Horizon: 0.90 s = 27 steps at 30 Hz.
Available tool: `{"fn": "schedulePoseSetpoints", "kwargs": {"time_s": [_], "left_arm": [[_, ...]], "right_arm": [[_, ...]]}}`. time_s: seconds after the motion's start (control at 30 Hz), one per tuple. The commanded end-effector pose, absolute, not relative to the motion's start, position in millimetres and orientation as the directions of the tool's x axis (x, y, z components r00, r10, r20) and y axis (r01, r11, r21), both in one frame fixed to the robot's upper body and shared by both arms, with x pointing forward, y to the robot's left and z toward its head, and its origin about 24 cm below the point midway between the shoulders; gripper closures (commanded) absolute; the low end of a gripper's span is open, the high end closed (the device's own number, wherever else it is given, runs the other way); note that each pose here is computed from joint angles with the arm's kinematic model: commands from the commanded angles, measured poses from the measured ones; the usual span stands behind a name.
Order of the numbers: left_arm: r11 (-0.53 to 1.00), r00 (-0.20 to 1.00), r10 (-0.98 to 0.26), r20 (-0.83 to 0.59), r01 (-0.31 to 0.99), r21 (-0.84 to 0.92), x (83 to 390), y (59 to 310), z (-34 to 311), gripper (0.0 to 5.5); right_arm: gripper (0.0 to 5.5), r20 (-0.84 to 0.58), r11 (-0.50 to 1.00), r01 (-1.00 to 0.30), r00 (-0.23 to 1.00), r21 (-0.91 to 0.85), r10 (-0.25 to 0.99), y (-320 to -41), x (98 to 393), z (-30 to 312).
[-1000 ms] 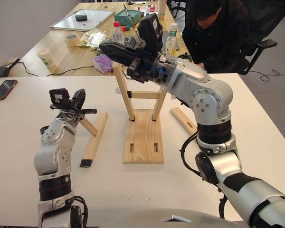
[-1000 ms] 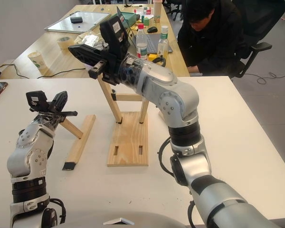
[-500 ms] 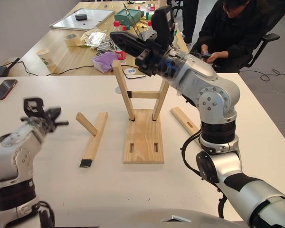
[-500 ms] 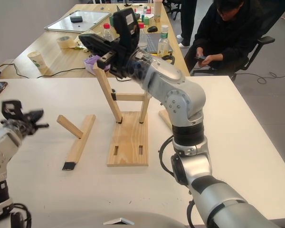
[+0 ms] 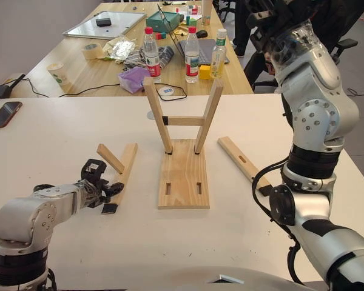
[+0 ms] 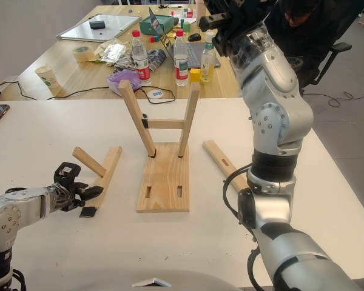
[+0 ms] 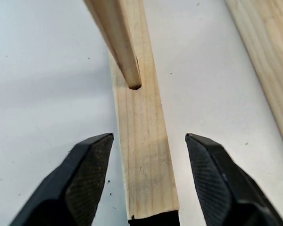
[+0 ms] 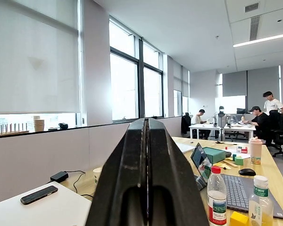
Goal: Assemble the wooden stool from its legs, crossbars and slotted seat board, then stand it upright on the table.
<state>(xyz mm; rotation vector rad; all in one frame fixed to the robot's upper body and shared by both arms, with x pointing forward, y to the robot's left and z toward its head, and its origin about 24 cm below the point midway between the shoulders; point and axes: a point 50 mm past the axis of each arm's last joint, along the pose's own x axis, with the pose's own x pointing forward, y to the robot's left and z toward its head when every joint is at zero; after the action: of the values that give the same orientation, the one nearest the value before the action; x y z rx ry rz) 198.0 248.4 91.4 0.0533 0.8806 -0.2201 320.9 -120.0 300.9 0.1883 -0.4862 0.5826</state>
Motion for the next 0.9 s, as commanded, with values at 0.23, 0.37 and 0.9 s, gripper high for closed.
{"fn": "schedulePoseSetpoints", "kwargs": {"time_s": [0.23,0.37,0.9], "left_arm": [[0.984,0.508,-0.144,-0.849,0.161,-0.071,177.1,252.3,47.0,2.73],[0.987,0.532,-0.149,-0.834,0.138,-0.088,178.8,251.7,42.8,3.19],[0.795,0.865,-0.391,0.315,0.49,-0.358,265.3,225.2,220.2,3.51]], "right_arm": [[5.5,0.529,0.877,-0.48,0.746,0.008,0.404,-147.4,320.6,313.2],[5.5,0.529,0.883,-0.47,0.75,0.006,0.396,-150.6,321.7,312.8],[5.02,0.401,0.579,-0.776,0.627,0.25,0.667,-149.8,329.2,297.7]]}}
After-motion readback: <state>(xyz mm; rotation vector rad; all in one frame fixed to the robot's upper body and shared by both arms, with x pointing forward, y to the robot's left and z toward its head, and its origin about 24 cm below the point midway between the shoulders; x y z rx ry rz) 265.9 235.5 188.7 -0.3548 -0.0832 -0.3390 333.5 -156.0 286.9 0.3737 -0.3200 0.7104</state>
